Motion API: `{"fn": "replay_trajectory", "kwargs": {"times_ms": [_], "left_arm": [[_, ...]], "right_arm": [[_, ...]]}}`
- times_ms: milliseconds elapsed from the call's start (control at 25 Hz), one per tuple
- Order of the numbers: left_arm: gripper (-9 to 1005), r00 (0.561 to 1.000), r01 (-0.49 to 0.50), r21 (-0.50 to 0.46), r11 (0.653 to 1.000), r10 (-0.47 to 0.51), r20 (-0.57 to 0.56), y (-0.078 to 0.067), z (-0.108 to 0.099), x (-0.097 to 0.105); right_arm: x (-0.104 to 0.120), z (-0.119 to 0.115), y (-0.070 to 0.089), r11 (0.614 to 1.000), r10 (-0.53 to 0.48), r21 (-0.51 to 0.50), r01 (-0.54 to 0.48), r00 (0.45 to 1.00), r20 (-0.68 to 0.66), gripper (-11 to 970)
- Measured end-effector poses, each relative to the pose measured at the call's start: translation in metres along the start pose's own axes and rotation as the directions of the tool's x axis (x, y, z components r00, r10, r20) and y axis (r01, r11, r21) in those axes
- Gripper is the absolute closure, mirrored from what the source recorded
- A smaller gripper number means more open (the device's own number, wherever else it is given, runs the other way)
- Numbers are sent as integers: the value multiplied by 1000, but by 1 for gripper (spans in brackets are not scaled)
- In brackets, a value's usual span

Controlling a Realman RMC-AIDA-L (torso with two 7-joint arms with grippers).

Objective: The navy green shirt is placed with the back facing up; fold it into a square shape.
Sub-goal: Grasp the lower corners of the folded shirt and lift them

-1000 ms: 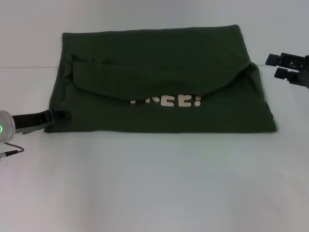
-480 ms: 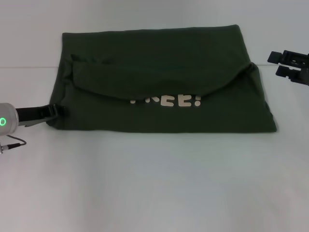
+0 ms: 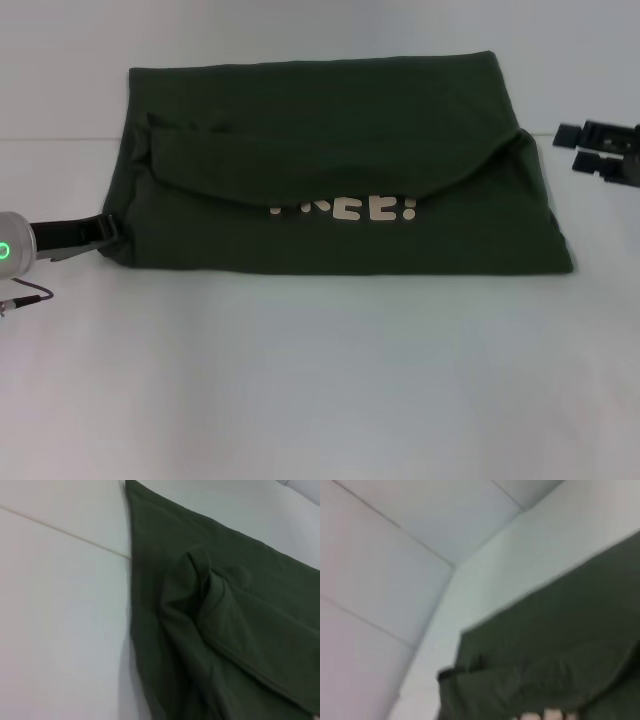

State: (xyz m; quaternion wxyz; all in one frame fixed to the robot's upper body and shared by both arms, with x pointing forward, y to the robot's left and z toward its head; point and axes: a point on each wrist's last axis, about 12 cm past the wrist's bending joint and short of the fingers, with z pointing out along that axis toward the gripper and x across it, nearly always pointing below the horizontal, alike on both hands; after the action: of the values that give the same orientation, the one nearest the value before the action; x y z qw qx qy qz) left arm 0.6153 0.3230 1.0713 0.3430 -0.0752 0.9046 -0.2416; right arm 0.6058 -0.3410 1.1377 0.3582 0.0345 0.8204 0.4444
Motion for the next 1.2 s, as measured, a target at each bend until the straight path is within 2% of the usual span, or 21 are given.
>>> {"fn": "replay_trajectory", "kwargs": {"times_ms": [40, 320, 520, 680, 880, 1200], "left_arm": [[975, 1000, 8, 9, 1000, -8, -4, -1, -1, -1], [973, 999, 49, 51, 997, -49, -13, -5, -12, -18], [973, 999, 46, 60, 997, -46, -4, -9, -14, -26], [972, 999, 40, 65, 997, -40, -3, -12, -13, -29], [973, 999, 41, 66, 997, -41, 0, -13, -13, -29], [975, 999, 44, 67, 997, -44, 2, -13, -12, -29]], "right_arm": [[-1, -1, 0, 1000, -10, 17, 10, 999, -31, 224], [-26, -14, -6, 972, -5, 230, 52, 979, -202, 224], [-37, 3, -3, 915, -32, 375, 151, 952, -306, 225], [-34, 28, 4, 893, -71, 396, 215, 935, -347, 225], [-18, 55, 6, 880, -94, 406, 247, 928, -360, 225], [-7, 68, 2, 867, -107, 423, 262, 929, -355, 225]]}}
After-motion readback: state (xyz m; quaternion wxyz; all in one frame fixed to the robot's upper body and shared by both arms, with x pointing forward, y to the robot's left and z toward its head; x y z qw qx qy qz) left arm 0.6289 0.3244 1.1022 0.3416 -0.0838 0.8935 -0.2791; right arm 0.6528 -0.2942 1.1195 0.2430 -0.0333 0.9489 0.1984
